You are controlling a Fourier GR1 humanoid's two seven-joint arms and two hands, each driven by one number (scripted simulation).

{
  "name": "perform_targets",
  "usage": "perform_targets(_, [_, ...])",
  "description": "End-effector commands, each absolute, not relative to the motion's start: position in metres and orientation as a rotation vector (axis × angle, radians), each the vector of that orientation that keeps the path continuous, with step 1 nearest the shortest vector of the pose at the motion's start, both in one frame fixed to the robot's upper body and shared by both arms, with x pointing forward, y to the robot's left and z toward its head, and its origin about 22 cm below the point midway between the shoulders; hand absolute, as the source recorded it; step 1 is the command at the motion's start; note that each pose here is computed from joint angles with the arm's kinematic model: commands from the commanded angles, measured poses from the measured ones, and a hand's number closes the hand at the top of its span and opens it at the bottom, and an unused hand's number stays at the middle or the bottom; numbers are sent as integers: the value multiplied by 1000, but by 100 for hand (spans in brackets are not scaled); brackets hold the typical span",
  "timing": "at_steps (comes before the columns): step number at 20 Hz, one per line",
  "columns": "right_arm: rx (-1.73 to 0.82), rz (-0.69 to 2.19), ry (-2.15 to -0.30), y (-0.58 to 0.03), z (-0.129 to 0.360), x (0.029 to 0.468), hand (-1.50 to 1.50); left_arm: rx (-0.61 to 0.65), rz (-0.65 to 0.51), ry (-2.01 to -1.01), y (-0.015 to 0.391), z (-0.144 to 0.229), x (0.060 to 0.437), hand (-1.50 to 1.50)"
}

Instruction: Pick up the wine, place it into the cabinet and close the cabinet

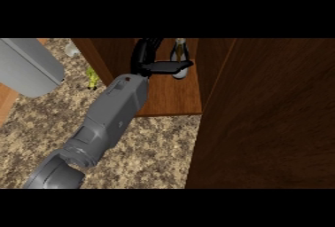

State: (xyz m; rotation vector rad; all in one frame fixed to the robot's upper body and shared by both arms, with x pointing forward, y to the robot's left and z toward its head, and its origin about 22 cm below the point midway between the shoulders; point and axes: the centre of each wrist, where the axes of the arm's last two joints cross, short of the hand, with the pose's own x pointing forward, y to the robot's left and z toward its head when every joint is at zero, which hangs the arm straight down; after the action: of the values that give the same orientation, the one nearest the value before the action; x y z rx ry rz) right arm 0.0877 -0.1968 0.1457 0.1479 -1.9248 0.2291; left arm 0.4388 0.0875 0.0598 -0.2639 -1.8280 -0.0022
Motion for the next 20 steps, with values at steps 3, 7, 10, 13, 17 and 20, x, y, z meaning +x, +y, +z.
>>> perform_targets(3, [226, 175, -1944, -205, 195, 61, -150, -363, -9, -1804, 83, 63, 436, -150])
perform_targets(7, [229, 170, -1961, -206, 190, 62, -150, -441, 19, -1809, 88, 46, 425, -150])
perform_targets(10, [214, 161, -1935, -206, 192, 62, -150, -470, 14, -1784, 89, 32, 412, -150])
perform_targets(13, [202, 164, -1907, -204, 188, 62, -150, -512, 12, -1756, 91, 11, 393, -150])
perform_targets(17, [192, 131, -1919, -200, 180, 58, -150, -534, 30, -1728, 88, 9, 375, -150])
perform_targets(20, [180, 141, -1936, -205, 180, 69, -150, -559, 36, -1732, 84, 3, 351, -150])
